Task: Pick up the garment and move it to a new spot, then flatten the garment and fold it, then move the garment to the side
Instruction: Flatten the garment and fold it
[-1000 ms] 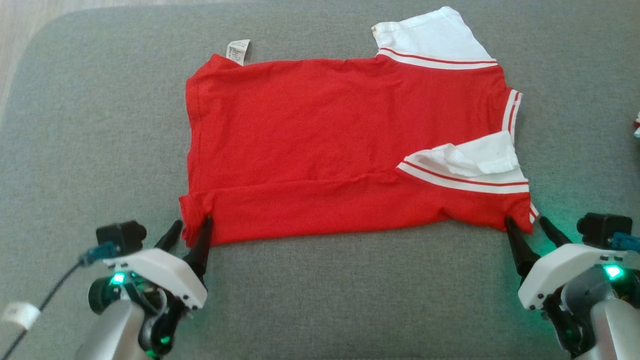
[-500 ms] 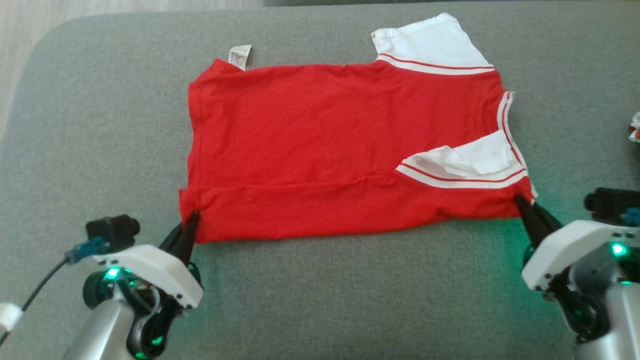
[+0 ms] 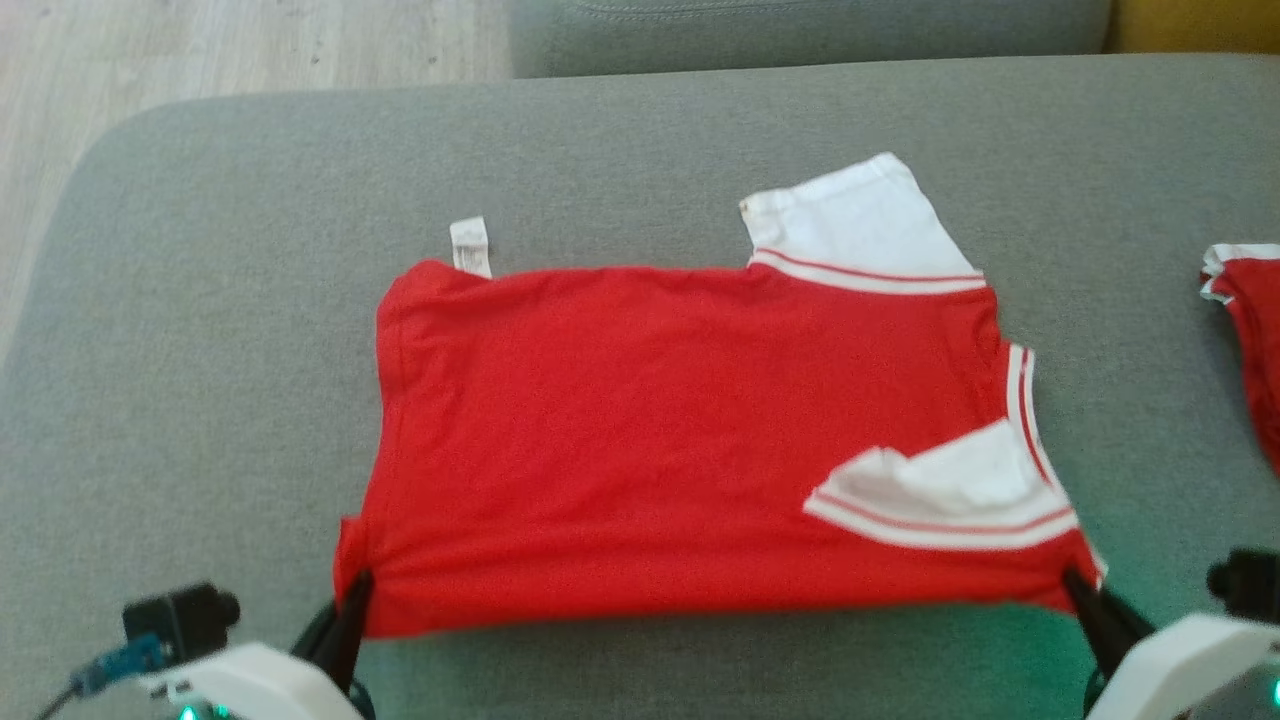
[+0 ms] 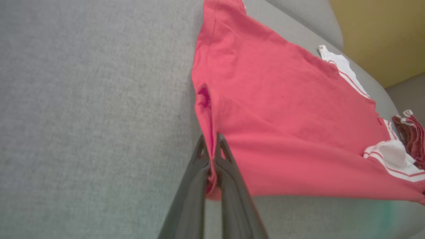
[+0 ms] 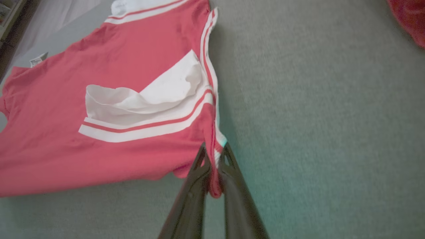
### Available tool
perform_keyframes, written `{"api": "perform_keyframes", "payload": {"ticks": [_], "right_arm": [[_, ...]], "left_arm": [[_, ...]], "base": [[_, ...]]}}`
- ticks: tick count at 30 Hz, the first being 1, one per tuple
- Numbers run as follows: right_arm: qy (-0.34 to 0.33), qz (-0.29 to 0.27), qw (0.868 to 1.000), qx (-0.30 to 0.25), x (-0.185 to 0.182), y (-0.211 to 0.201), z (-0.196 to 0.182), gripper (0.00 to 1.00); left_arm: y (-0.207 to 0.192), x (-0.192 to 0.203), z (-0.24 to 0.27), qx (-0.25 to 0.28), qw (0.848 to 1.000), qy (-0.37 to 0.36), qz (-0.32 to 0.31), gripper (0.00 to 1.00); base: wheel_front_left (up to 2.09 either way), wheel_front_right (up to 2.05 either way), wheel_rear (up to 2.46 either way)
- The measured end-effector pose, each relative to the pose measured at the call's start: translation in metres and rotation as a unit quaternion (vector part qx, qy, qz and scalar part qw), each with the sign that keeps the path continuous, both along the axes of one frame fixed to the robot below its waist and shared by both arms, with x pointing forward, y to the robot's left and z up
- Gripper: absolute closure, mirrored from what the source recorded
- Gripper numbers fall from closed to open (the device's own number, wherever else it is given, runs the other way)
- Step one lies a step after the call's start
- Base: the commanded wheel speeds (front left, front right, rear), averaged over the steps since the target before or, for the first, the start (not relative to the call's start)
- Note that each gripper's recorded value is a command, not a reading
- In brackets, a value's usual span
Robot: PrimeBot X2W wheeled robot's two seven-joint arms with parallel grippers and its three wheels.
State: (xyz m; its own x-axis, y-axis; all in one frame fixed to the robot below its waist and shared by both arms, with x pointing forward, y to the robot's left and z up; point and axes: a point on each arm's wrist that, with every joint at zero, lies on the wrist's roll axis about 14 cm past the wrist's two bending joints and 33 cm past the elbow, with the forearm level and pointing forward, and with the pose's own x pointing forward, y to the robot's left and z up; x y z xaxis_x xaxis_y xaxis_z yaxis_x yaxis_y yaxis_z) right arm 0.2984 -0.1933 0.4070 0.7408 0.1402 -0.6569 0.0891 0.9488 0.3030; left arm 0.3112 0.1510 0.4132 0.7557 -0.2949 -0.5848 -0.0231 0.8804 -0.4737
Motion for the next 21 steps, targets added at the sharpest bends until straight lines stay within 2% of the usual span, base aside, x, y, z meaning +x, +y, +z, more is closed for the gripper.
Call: {"api": "perform_keyframes", "payload": {"ticks": [2, 3, 4, 5, 9, 12, 16, 21], "right_arm": [[0.016, -0.006, 1.000, 0.006, -0.012, 0.000, -0.006, 1.00], [0.023, -0.009, 1.000, 0.014, -0.017, 0.001, -0.010, 0.72], [0.044, -0.008, 0.999, 0.020, -0.024, 0.002, -0.017, 0.02], [0.060, -0.005, 0.998, 0.025, -0.030, 0.004, -0.023, 0.00], [0.049, -0.009, 0.998, 0.049, -0.032, 0.012, -0.024, 0.00], [0.023, -0.019, 0.998, 0.047, -0.028, 0.011, -0.021, 0.00], [-0.044, -0.029, 0.998, 0.034, -0.009, 0.007, -0.002, 0.00], [-0.175, -0.017, 0.984, -0.008, 0.030, 0.011, 0.047, 0.00]], "left_arm": [[-0.002, -0.011, -0.004, -0.004, 1.000, 0.013, 0.002, 1.00], [-0.003, -0.014, -0.006, -0.005, 1.000, 0.017, 0.001, 0.76], [-0.005, -0.016, -0.007, -0.008, 1.000, 0.019, 0.001, 0.11], [-0.007, -0.017, -0.008, -0.010, 1.000, 0.022, 0.002, 0.00], [-0.009, -0.025, -0.023, 0.001, 0.999, 0.040, 0.006, 0.00], [-0.004, -0.022, -0.025, 0.025, 0.999, 0.020, 0.018, 0.00], [0.006, 0.004, 0.000, 0.062, 0.994, -0.077, 0.054, 0.00], [0.019, 0.042, 0.054, 0.111, 0.962, -0.234, 0.090, 0.00]], "base": [[0.00, 0.00, 0.00], [0.00, 0.00, 0.00], [0.00, 0.00, 0.00], [0.00, 0.00, 0.00], [0.00, 0.00, 0.00], [0.00, 0.00, 0.00], [0.00, 0.00, 0.00], [0.00, 0.00, 0.00]]}}
